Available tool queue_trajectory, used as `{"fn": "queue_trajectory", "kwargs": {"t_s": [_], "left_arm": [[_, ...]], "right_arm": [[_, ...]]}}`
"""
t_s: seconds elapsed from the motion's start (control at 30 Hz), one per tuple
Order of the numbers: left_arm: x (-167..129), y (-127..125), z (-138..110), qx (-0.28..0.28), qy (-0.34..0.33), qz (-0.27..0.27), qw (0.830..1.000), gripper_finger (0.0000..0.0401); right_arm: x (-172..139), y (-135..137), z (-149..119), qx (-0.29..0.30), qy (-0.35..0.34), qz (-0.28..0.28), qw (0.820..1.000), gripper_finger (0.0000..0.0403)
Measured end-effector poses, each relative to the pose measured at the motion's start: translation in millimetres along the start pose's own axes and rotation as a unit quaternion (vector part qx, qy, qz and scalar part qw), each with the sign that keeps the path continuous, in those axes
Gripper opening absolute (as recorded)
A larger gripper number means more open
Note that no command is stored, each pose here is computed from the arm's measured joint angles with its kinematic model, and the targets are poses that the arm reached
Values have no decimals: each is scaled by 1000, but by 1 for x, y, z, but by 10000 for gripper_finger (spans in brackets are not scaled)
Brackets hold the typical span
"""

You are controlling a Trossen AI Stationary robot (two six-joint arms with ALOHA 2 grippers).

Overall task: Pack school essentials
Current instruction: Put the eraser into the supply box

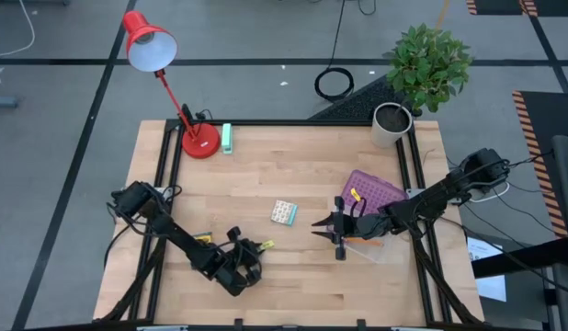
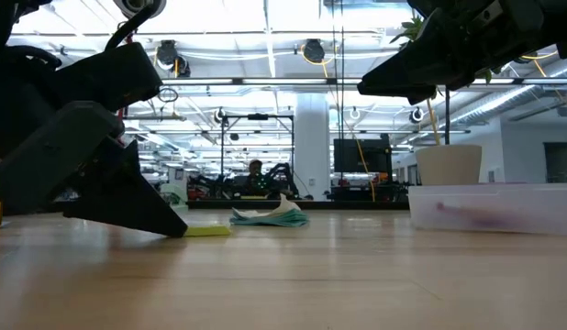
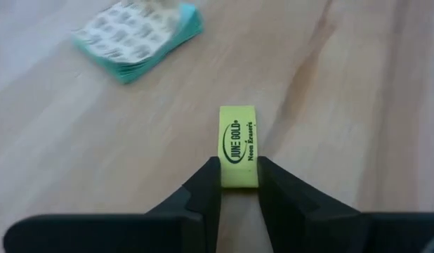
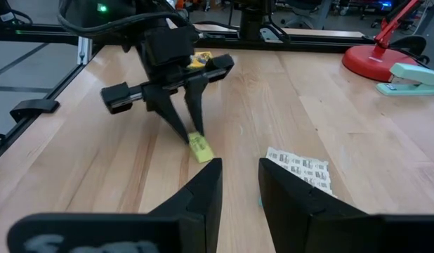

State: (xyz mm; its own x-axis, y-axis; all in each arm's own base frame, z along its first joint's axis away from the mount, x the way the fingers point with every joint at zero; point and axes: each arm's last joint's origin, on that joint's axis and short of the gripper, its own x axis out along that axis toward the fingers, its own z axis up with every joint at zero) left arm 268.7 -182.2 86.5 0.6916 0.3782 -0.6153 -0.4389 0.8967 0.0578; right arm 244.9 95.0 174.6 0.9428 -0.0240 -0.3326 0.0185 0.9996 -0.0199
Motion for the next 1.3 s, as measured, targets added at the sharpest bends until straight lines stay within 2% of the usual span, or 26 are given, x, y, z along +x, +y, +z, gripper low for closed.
{"fn": "queue_trajectory", "kwargs": {"t_s": [0.3,0.5,0.6,0.9,1.07,1.2,1.3], "left_arm": [[-14,1,19,5,-27,-12,1000,88],[-27,4,38,18,-49,-27,998,88],[-33,6,46,33,-59,-33,997,88],[-45,13,69,55,-84,-46,994,88],[-50,15,83,43,-105,-68,991,88],[-52,13,92,36,-126,-92,987,88],[-52,12,97,32,-138,-108,984,88]], "right_arm": [[0,1,0,-20,1,10,1000,89],[0,2,0,-66,2,40,997,89],[0,3,0,-122,-2,55,991,89],[-2,8,8,-295,-54,61,952,89],[-2,8,8,-405,-65,53,910,97],[-2,8,13,-474,-89,38,875,126],[-2,5,17,-506,-104,22,856,153]]}}
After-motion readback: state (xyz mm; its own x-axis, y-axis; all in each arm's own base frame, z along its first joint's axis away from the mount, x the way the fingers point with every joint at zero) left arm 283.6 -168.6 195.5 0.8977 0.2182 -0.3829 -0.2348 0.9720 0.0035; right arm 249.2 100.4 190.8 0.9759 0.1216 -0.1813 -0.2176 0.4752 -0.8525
